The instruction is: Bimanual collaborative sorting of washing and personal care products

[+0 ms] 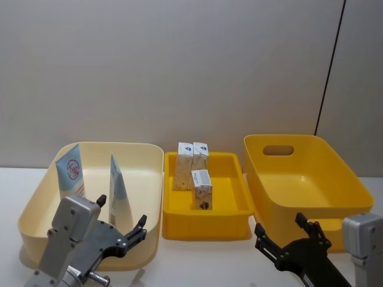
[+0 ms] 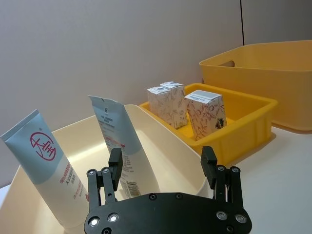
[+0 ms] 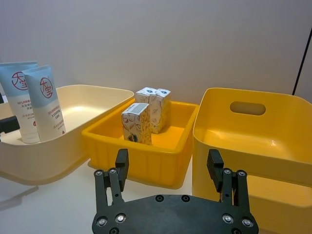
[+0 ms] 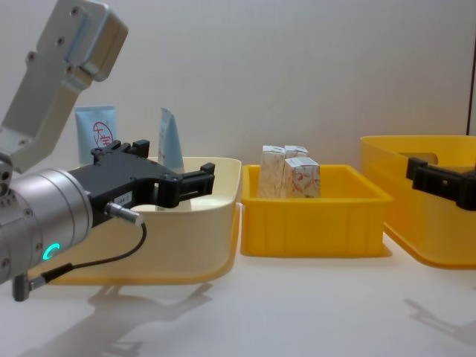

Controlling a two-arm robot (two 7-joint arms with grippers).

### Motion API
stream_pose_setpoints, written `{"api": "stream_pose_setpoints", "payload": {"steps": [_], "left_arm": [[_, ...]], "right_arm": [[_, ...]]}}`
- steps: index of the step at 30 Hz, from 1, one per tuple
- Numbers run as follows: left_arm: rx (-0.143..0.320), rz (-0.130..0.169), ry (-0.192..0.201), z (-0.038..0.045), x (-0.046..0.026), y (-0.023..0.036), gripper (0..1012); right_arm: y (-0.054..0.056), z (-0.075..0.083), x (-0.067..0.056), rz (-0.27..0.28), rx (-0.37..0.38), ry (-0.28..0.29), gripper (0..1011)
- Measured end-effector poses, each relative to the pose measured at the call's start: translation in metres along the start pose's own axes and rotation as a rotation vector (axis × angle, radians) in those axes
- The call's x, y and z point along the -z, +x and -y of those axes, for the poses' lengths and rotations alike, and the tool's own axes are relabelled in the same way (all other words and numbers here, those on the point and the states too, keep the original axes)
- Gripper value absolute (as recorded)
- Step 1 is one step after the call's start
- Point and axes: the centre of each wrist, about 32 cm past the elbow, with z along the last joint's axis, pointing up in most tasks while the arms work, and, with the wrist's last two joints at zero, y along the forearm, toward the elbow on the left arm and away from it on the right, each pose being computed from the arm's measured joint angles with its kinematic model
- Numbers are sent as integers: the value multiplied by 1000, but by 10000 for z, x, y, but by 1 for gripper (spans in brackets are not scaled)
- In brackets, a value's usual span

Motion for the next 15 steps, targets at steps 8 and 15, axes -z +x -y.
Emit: {"api": "stream_pose_setpoints", "payload": {"steps": [8, 15], "left_arm": [[0, 0, 0, 0, 0, 0, 1003], [0, 0, 0, 0, 0, 0, 1003]], "right_arm": [[36, -102, -115, 2, -44, -35, 1001], [59, -362, -347, 22, -105, -82, 1001]]}}
